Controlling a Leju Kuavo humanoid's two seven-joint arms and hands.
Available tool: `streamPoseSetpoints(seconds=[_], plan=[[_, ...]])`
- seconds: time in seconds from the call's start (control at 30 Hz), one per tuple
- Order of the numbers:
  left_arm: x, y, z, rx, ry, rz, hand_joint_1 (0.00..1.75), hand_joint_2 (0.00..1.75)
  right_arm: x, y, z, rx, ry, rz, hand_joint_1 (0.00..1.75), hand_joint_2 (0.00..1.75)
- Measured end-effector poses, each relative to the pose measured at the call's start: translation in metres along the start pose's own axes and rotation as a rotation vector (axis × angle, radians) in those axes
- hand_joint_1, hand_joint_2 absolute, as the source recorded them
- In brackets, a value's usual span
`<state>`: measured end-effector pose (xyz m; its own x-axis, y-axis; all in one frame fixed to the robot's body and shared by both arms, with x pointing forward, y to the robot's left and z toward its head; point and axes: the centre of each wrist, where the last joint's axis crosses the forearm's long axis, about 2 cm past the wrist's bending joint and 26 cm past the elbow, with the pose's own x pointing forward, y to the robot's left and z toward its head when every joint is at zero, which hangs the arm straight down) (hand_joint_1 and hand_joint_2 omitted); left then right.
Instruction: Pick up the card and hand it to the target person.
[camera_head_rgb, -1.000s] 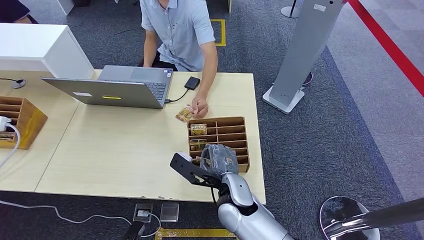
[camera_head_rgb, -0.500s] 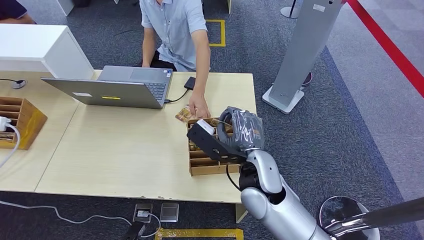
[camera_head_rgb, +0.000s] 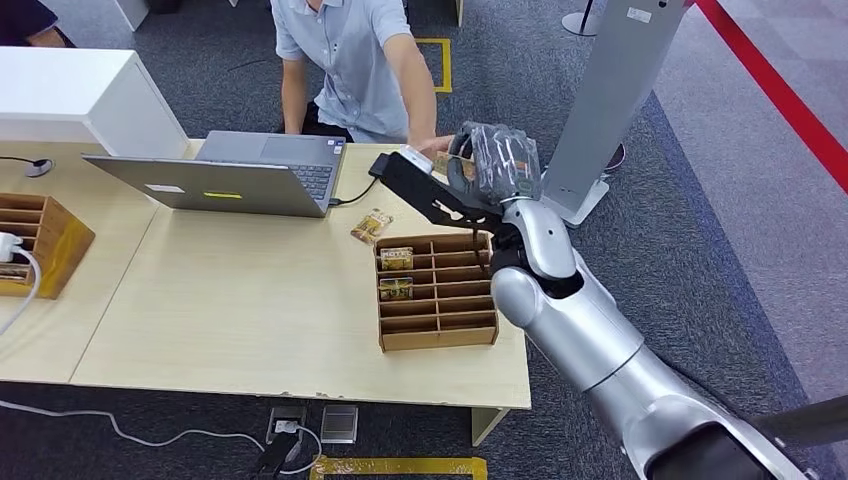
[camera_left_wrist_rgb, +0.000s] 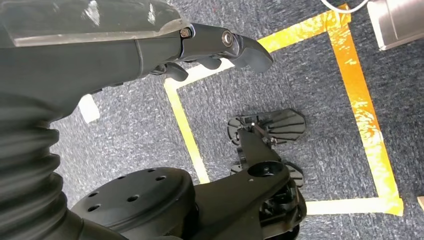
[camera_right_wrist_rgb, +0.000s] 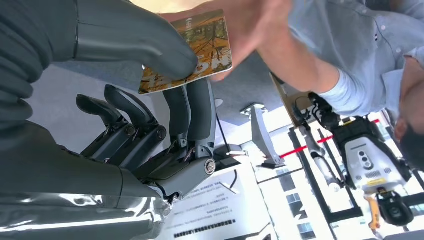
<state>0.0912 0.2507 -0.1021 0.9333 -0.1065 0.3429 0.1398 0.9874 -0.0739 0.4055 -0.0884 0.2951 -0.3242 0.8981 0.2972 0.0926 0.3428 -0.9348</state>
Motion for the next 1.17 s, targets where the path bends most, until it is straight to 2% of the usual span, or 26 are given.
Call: streamPoseSetpoints(seconds=[0.13,0.33,0.47,0.9,1.17], plan=[[0.006,0.000,-0.001,-0.009,0.009,-0.008,0.00,1.75,0.002,0.016,-0.010,0.073,0.005,0.019,1.75,1.75],[0.008,0.001,-0.001,-0.014,0.011,-0.012,0.00,1.75,0.003,0.043,-0.012,0.160,0.038,0.041,1.75,1.75],[0.009,0.001,-0.001,-0.019,0.010,-0.020,0.00,1.75,0.000,0.053,-0.011,0.190,0.063,0.056,0.00,1.75],[0.011,0.001,-0.001,-0.021,0.004,-0.039,0.00,1.75,-0.004,0.058,-0.014,0.211,0.082,0.051,0.00,1.75],[0.008,0.001,-0.001,-0.014,-0.004,-0.040,0.00,1.75,-0.013,0.040,-0.021,0.131,0.090,-0.063,0.00,1.75]])
